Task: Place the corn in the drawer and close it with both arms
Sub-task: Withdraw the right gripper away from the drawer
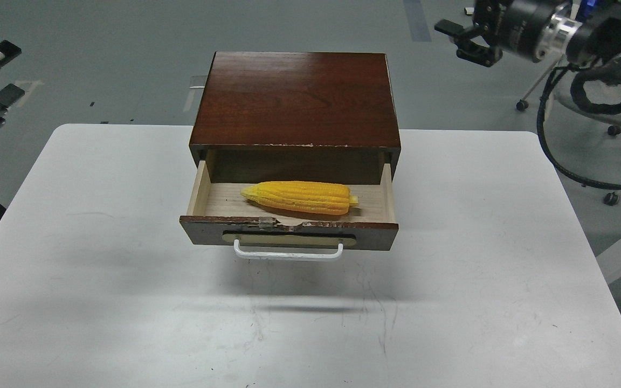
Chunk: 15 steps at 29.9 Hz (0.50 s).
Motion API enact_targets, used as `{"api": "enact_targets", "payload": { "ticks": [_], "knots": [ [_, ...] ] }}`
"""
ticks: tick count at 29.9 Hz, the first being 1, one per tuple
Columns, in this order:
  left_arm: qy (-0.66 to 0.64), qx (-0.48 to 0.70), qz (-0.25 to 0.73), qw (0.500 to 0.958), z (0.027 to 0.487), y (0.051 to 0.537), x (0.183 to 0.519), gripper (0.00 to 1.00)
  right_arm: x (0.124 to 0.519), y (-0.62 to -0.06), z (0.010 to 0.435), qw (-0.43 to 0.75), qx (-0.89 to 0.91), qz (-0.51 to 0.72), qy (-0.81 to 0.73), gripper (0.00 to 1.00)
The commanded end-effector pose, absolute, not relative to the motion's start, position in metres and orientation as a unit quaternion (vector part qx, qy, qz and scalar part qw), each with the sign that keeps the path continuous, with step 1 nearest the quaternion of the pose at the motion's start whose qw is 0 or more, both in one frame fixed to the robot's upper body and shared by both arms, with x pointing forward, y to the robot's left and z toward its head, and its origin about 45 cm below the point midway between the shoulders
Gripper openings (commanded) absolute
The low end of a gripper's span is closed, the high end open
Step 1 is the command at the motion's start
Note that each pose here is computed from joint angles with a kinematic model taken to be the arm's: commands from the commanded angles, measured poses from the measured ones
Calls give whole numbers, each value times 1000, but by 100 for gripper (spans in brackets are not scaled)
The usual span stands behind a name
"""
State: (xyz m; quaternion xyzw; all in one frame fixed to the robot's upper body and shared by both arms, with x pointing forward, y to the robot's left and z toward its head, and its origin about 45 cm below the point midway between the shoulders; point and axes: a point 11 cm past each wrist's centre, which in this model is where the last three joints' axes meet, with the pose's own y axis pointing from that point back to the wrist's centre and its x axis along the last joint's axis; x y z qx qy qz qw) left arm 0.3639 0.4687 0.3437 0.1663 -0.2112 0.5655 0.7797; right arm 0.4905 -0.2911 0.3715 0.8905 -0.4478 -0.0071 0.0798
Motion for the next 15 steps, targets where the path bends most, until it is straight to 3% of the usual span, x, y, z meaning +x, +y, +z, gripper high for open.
{"api": "enact_targets", "payload": {
  "ticks": [1,5,9,13,14,15],
  "knots": [
    [-226,166,529,801,365,452,355,98,479,-324,338,66,875,-54,-476,94],
    [-237,164,416,862,380,397,334,98,463,-350,292,49,855,-108,-506,94],
    [-259,176,322,893,391,357,314,95,446,-362,258,53,843,-142,-516,94],
    [-283,168,234,915,392,313,294,60,432,-379,238,68,831,-160,-529,94],
    [-286,166,220,918,389,305,291,46,430,-380,234,68,829,-163,-530,94],
    [-283,160,201,924,383,295,290,25,427,-382,229,70,827,-166,-532,94]
  ]
}}
